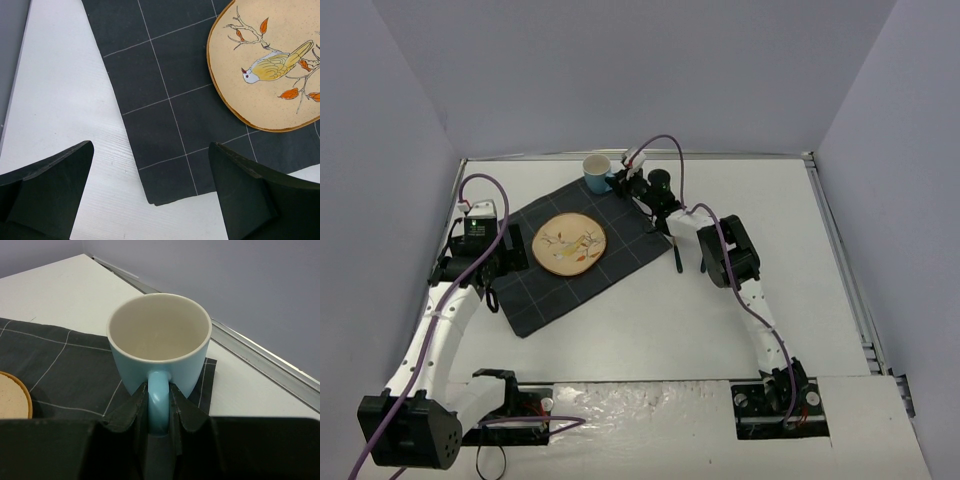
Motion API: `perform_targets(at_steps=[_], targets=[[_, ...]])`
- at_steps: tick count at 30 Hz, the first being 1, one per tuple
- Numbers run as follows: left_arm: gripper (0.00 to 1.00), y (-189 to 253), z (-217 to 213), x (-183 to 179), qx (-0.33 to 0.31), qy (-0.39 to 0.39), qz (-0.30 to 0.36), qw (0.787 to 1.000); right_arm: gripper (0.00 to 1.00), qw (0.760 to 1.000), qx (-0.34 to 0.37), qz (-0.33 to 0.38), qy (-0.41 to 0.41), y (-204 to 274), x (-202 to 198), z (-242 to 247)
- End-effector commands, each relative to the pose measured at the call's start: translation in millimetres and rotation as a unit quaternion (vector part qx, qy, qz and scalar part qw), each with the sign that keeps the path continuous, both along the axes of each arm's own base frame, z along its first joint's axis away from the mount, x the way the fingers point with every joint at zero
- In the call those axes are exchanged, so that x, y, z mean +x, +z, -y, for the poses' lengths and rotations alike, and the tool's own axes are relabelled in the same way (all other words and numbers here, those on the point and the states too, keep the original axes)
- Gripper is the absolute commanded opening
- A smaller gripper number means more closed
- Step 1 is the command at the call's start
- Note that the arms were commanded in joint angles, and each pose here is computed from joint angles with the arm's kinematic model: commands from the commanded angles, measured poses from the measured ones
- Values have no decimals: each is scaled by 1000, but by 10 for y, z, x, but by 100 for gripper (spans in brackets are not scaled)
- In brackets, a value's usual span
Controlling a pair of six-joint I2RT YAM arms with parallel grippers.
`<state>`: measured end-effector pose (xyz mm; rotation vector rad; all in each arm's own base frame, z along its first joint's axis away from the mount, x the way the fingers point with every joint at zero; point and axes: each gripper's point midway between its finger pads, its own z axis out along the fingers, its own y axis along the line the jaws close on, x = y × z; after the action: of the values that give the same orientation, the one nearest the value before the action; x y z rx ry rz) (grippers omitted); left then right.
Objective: Set the dinner table for one person
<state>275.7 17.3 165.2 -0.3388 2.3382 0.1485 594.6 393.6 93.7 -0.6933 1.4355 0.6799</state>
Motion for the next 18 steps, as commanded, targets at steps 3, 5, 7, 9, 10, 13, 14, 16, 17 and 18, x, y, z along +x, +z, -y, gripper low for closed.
perform_targets(at_steps=[3,5,7,9,10,13,14,16,17,18], targets=[[97,172,-17,128,1,1,36,999,22,992,51,116,-16,997,-3,177],[97,179,-18,125,1,1,37,999,40,991,55,119,-20,1079,-19,243],[97,190,-19,123,2,1,39,999,47,991,58,120,-26,1162,-33,299],[97,194,-16,122,1,1,40,999,55,990,60,120,-38,1282,-52,383],[97,196,-16,121,1,1,40,999,59,990,61,117,-44,1336,-63,428],[97,216,-16,117,0,1,43,999,66,988,70,114,-71,1648,-132,633],[97,232,-14,119,0,1,46,999,67,990,63,97,-87,1591,-140,722],[97,247,-14,117,0,0,49,999,70,989,53,74,-115,1616,-208,891],[97,251,-13,114,-1,0,50,999,71,988,50,64,-129,1651,-252,978],[97,263,-8,109,-1,-1,51,999,73,986,38,39,-160,1589,-251,1104]])
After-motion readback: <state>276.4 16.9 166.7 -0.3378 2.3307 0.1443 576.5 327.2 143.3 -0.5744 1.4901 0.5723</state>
